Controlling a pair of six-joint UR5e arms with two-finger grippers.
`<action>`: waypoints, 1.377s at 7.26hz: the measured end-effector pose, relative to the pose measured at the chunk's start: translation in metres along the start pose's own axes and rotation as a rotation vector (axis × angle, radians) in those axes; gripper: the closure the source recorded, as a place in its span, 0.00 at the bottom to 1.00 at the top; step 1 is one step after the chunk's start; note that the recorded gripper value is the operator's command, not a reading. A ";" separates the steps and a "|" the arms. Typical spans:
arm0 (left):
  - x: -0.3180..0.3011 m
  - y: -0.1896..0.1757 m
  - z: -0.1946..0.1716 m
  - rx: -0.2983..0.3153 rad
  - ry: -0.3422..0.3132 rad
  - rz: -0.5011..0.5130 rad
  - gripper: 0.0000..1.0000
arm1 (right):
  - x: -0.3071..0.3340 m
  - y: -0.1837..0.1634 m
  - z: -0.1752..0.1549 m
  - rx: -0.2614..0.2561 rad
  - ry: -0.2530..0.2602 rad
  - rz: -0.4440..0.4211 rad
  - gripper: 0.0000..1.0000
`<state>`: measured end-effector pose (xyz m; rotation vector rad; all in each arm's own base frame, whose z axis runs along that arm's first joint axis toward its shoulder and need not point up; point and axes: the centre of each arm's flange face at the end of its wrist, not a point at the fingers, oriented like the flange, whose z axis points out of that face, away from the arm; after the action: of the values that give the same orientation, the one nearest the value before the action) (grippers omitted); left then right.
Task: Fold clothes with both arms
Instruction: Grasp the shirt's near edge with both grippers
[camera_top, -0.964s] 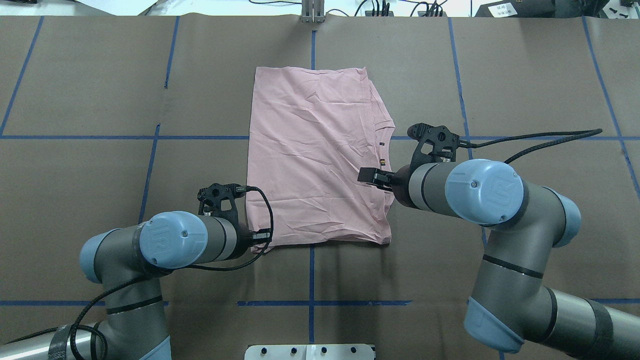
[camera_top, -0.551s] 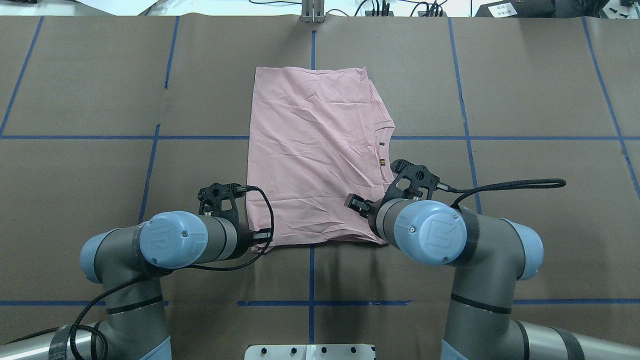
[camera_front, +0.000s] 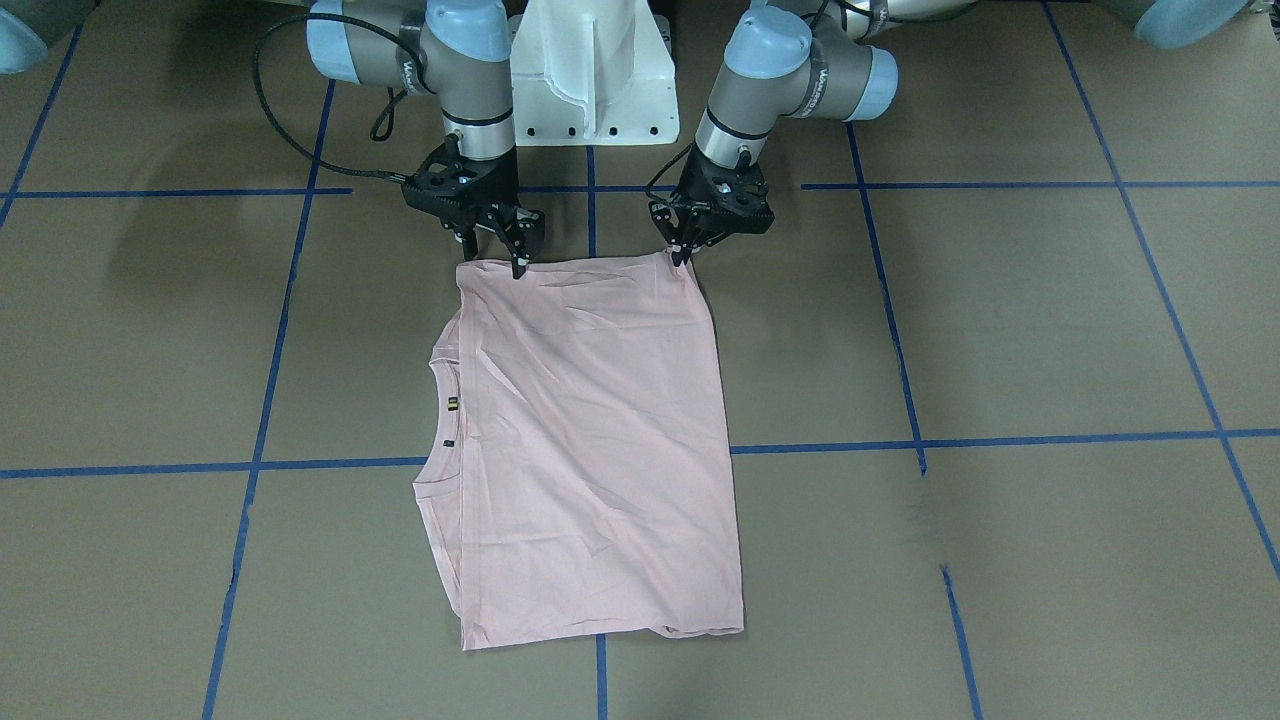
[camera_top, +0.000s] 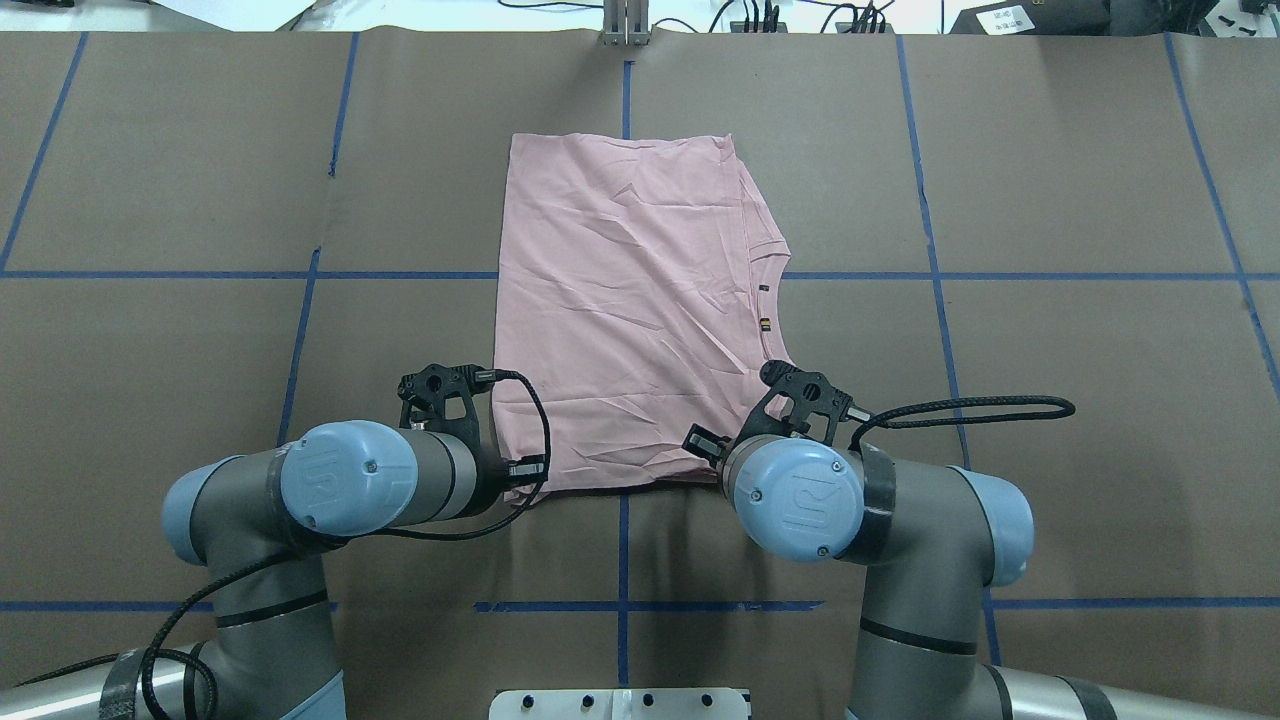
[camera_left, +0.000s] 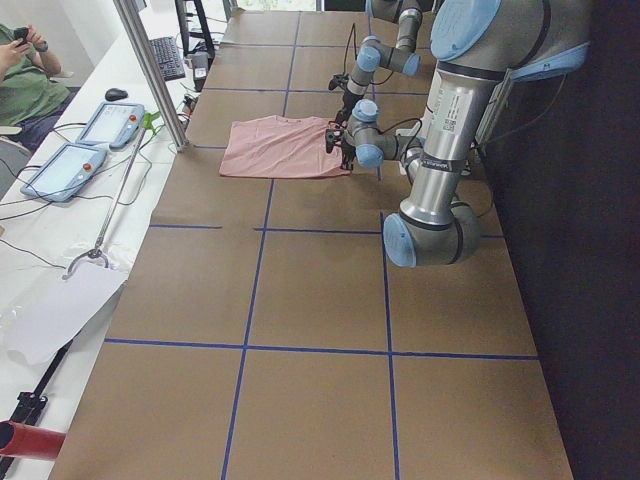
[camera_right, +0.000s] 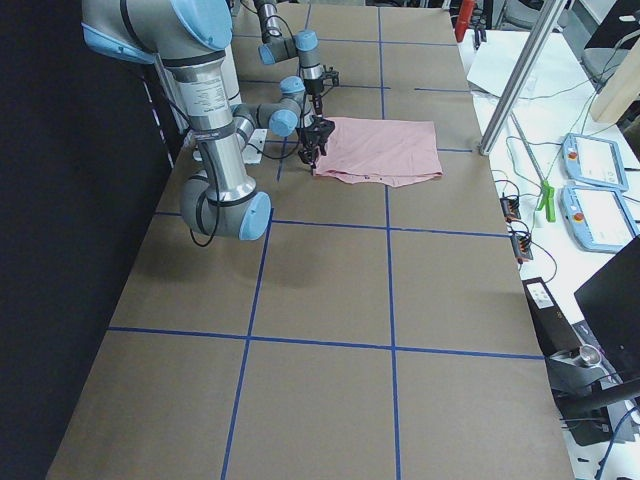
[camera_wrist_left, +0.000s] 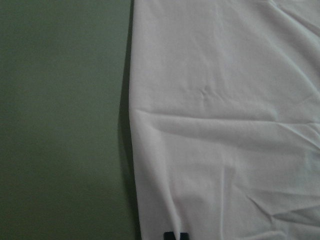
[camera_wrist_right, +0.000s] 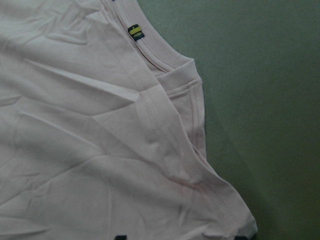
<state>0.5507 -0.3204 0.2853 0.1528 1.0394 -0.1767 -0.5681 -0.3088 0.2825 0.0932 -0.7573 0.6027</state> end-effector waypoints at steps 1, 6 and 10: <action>0.000 0.000 0.000 0.001 0.001 0.000 1.00 | -0.001 0.002 0.005 0.002 0.008 -0.001 0.29; 0.001 0.000 0.000 0.001 0.002 0.000 1.00 | -0.003 0.008 0.008 0.002 0.013 0.024 1.00; 0.006 -0.001 -0.012 0.002 0.025 0.002 1.00 | -0.014 0.001 -0.007 -0.001 -0.020 0.053 1.00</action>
<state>0.5431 -0.3194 0.2744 0.1586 1.0638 -0.1742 -0.5719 -0.3129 0.2678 0.0791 -0.7813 0.6526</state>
